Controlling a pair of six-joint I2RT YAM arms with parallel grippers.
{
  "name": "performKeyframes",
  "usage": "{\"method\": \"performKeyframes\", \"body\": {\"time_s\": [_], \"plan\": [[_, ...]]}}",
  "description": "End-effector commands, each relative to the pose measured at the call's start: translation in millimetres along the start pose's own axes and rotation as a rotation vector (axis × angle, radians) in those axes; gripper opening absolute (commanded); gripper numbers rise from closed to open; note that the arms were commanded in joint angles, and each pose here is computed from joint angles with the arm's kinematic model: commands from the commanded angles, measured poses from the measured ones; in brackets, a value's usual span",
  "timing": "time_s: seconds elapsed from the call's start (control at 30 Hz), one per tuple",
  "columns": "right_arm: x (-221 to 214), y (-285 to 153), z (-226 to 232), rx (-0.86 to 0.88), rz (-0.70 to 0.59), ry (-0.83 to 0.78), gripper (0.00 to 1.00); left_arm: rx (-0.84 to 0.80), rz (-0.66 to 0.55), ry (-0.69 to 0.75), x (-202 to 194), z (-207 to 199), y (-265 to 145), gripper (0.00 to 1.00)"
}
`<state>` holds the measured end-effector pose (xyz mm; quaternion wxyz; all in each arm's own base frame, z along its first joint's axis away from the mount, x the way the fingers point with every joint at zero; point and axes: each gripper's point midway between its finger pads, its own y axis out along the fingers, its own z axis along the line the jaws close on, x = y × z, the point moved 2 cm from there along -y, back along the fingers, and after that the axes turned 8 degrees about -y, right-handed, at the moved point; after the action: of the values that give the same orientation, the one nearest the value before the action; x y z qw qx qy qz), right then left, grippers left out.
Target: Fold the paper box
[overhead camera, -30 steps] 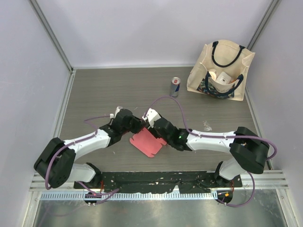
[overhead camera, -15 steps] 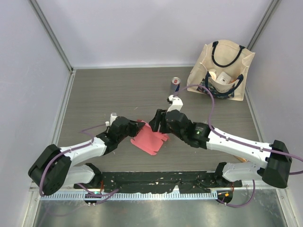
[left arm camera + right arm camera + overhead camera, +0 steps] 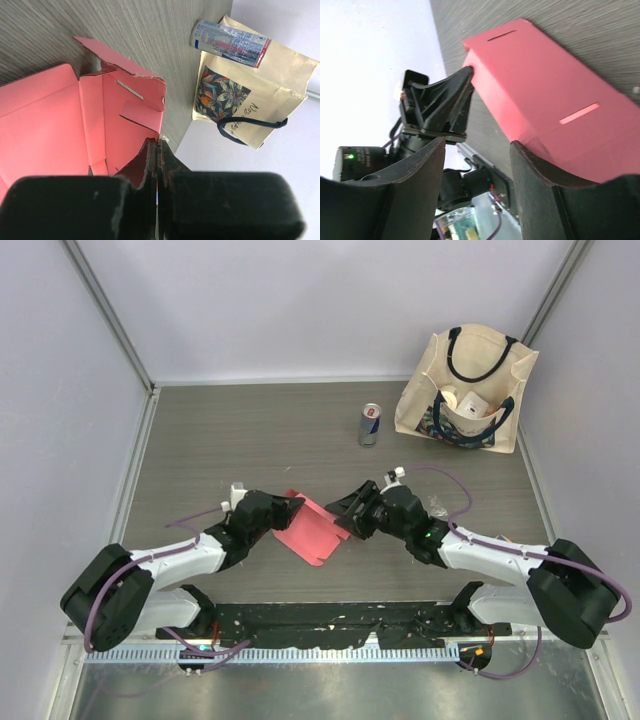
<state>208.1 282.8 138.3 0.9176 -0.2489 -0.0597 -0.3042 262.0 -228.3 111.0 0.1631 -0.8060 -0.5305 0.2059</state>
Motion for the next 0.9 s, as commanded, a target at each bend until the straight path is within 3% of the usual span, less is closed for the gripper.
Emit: {"method": "performKeyframes", "body": {"time_s": [0.0,0.17,0.33,0.5,0.77,0.87], "plan": [[0,-1,42,0.156,0.036,0.107,0.59,-0.033,-0.038,0.024,2,-4,2,0.0],[1,-7,54,0.092,0.038,-0.017,0.6,-0.026,-0.079,0.045,7,-3,2,0.0],[-20,-6,51,0.114,0.165,-0.081,0.6,0.007,-0.11,0.048,9,-6,4,0.0],[-31,-10,40,0.147,0.205,-0.183,0.6,0.05,-0.105,0.009,10,0,1,0.0],[-38,-8,22,0.153,0.219,-0.203,0.6,0.034,-0.085,0.027,10,1,0,0.0],[-38,-4,15,0.113,0.213,-0.143,0.6,0.011,-0.074,0.022,10,4,0,0.0]]}}
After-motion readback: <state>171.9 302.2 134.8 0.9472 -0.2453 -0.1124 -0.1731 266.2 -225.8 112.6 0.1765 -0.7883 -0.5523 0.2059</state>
